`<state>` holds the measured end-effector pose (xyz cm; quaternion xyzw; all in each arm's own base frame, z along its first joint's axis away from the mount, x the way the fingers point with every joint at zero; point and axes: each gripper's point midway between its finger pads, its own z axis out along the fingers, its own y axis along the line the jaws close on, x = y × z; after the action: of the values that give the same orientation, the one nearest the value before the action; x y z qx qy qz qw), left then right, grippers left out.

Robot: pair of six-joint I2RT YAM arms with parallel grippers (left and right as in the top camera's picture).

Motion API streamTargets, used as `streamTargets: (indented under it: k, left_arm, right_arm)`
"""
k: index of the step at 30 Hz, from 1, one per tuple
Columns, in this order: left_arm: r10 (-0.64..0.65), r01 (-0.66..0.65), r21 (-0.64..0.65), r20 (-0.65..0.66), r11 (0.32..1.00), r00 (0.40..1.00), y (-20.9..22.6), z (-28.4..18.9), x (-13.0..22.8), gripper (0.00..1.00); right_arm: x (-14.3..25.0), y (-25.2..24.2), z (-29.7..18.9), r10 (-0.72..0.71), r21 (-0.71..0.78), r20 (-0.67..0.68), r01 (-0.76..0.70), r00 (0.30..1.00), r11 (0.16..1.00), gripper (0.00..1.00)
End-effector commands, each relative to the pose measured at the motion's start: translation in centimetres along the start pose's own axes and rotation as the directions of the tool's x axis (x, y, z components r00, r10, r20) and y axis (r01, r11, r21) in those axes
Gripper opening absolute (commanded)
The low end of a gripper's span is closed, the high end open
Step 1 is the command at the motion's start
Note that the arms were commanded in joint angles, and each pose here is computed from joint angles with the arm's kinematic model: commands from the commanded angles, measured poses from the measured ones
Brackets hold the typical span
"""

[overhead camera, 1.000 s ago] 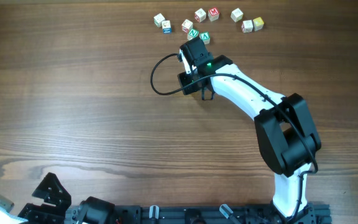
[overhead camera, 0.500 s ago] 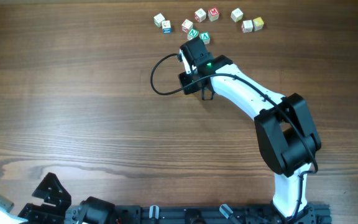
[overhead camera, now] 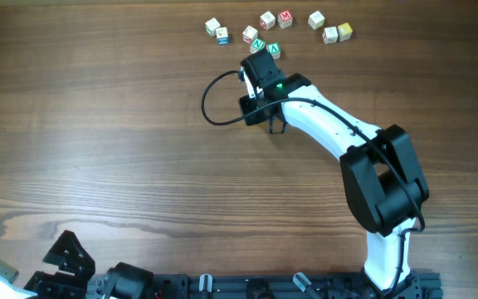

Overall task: Form a tower
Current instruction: 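Lower the O block onto the H block and hold it, then open the right gripper and raise it above the stack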

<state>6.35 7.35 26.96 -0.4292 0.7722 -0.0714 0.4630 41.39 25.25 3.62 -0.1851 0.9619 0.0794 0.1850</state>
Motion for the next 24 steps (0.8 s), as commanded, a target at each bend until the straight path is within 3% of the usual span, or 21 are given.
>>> streamTargets:
  k: [1, 4, 8, 16, 24]
  left_arm:
    - [-0.015, 0.015, -0.007, 0.017, 1.000, 1.000, 0.2, 0.0, -0.2, 1.00]
    - [-0.015, 0.015, -0.007, 0.017, 1.000, 1.000, 0.2, 0.0, -0.2, 1.00]
    - [-0.015, 0.015, -0.007, 0.017, 1.000, 1.000, 0.2, 0.0, -0.2, 1.00]
    - [-0.015, 0.015, -0.007, 0.017, 1.000, 1.000, 0.2, 0.0, -0.2, 1.00]
    - [-0.015, 0.015, -0.007, 0.017, 1.000, 1.000, 0.2, 0.0, -0.2, 1.00]
  right_arm:
    - [-0.3, 0.0, -0.5, 0.046, 0.004, -0.005, -0.046, 0.999, 0.999, 0.25]
    - [-1.1, 0.2, -1.8, 0.064, -0.001, 0.016, -0.064, 0.998, 0.998, 0.24]
    - [-2.3, 0.0, -3.8, 0.189, 0.001, 0.069, -0.189, 0.980, 0.982, 0.24]
    - [-1.9, -1.0, -3.9, 0.358, 0.048, 0.080, -0.363, 0.930, 0.931, 0.24]
    - [-1.8, -1.1, -3.8, 0.402, 0.049, 0.077, -0.406, 0.912, 0.912, 0.22]
